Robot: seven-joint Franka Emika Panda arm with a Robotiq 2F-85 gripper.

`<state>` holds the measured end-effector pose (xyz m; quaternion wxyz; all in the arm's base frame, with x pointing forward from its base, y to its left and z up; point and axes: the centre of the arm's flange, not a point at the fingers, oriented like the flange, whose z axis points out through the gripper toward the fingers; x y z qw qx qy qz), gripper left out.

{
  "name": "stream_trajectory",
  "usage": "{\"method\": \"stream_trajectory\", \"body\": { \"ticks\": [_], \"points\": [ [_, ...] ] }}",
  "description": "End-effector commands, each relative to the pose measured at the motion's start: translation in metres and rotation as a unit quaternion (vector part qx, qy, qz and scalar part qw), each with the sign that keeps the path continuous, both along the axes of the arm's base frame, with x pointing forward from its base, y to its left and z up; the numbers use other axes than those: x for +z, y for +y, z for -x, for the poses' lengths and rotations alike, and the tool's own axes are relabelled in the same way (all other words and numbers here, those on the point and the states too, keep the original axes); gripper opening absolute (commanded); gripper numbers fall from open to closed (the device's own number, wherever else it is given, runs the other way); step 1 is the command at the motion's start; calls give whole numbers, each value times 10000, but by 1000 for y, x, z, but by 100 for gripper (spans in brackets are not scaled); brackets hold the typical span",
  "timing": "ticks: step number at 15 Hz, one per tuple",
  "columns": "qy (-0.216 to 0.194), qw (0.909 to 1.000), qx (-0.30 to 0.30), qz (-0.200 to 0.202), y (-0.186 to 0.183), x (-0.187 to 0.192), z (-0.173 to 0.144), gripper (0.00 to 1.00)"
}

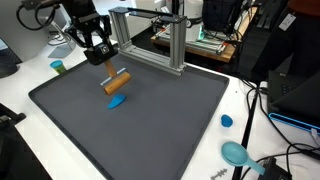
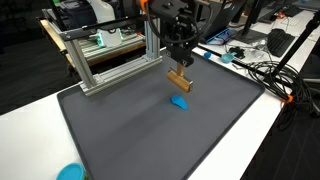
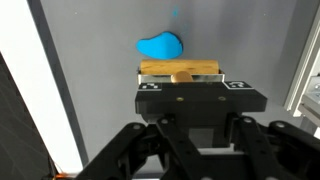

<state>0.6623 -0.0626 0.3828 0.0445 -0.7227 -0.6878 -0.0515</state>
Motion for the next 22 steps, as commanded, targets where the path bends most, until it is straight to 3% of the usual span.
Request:
{"method": "stream_trajectory", "body": {
  "ticks": [1, 3, 4, 10, 16, 22],
  "points": [
    [37, 10000, -17, -65, -3, -7, 0, 47],
    [99, 9999, -59, -111, -6, -19, -2, 47],
    [106, 9999, -62, -119, -6, -22, -3, 22],
    [126, 9999, -44, -59, -3, -45, -9, 22],
    [-181, 9997, -183, 11, -5, -51, -19, 22],
    [-87, 9995, -291, 126, -2, -67, -24, 22]
  ]
}}
